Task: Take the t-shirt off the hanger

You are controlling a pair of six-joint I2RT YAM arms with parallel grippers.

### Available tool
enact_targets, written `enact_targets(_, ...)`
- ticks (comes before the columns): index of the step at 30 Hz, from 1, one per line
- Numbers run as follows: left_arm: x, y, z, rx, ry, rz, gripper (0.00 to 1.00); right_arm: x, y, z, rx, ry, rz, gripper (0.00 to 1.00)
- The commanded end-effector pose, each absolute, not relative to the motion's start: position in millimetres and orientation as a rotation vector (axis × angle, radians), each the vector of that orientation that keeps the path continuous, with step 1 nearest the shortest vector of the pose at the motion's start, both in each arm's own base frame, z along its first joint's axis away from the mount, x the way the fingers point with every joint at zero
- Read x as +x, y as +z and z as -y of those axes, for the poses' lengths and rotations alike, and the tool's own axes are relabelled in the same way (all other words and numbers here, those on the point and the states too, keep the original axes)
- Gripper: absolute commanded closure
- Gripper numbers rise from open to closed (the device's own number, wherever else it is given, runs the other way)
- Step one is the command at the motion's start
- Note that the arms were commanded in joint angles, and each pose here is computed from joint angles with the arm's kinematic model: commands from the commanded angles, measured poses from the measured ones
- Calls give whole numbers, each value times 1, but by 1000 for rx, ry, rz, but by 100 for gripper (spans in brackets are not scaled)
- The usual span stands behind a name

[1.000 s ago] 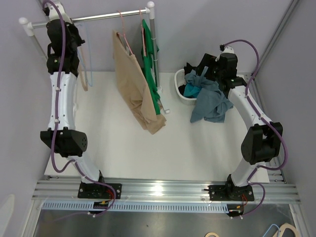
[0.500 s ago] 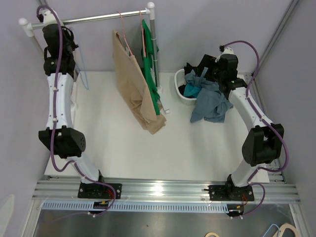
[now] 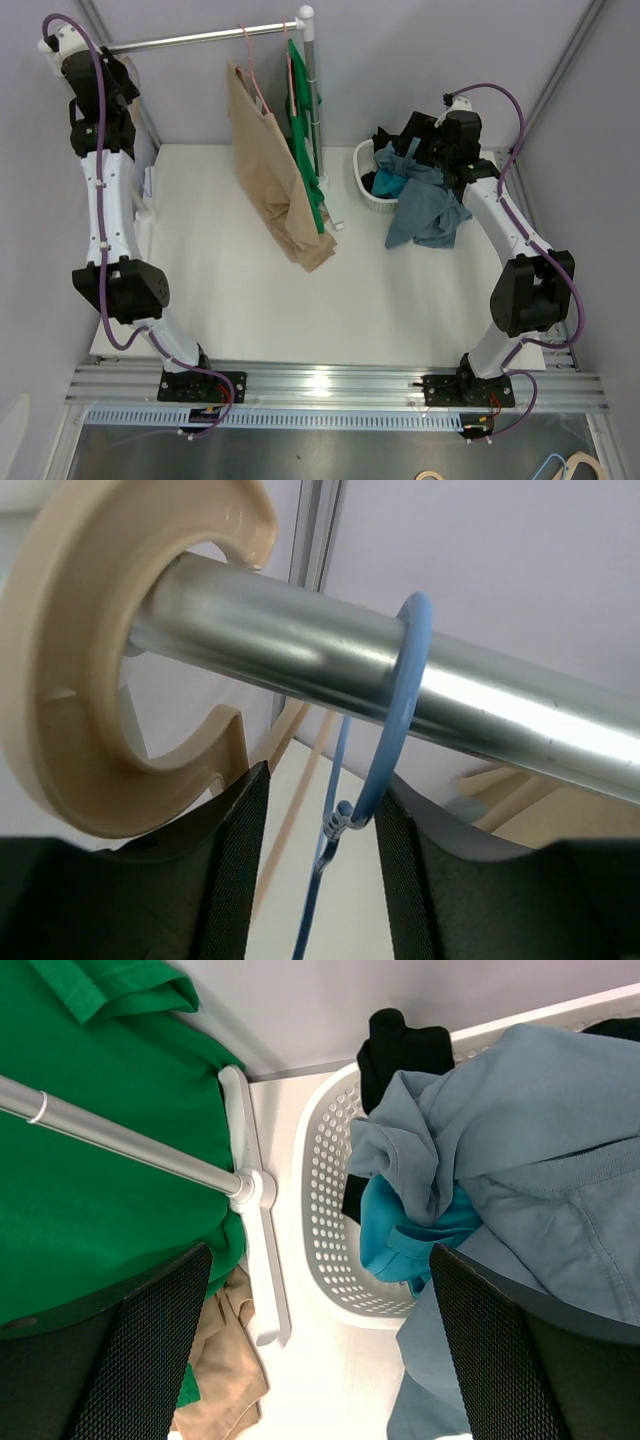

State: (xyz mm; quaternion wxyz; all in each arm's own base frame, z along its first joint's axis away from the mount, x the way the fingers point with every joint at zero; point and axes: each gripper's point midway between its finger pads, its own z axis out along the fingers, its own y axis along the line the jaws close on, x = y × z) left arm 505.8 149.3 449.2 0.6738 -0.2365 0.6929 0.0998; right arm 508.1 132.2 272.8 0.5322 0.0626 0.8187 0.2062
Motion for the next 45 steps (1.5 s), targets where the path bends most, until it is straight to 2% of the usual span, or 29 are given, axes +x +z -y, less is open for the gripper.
enact_targets(1, 487, 493, -140, -521, 175, -1464, 50, 503, 303, -135, 117, 509, -1876, 5)
enact_targets(3, 485, 494, -137, -521, 158, -1465, 42, 503, 303, -135, 117, 509, -1879, 5)
enact_targets(4, 482, 498, -136, -520, 159, -1458, 29, 503, 302, -135, 118, 509, -1880, 5)
enact_targets(6, 478, 502, -135, -518, 162, -1449, 18, 502, 301, -135, 115, 507, -1887, 5)
enact_targets(8, 470, 514, -133, -514, 161, -1424, 17, 501, 302, -134, 112, 501, -1886, 5)
enact_targets(14, 447, 539, -116, -486, 143, -1378, 1, 492, 307, -128, 116, 479, -1879, 5)
enact_targets(25, 396, 559, -90, -511, 141, -1367, 0, 469, 295, -108, 178, 398, -1922, 6)
enact_targets(36, 320, 545, -28, -475, -33, -1422, 1, 403, 188, -68, 381, 228, -2206, 7)
enact_targets(41, 279, 558, -3, -398, -153, -1392, 0, 391, 162, -56, 450, 185, -2189, 4)
enact_targets(45, 275, 547, 25, -325, -271, -1421, 1, 398, 139, -51, 518, 160, -2179, 4)
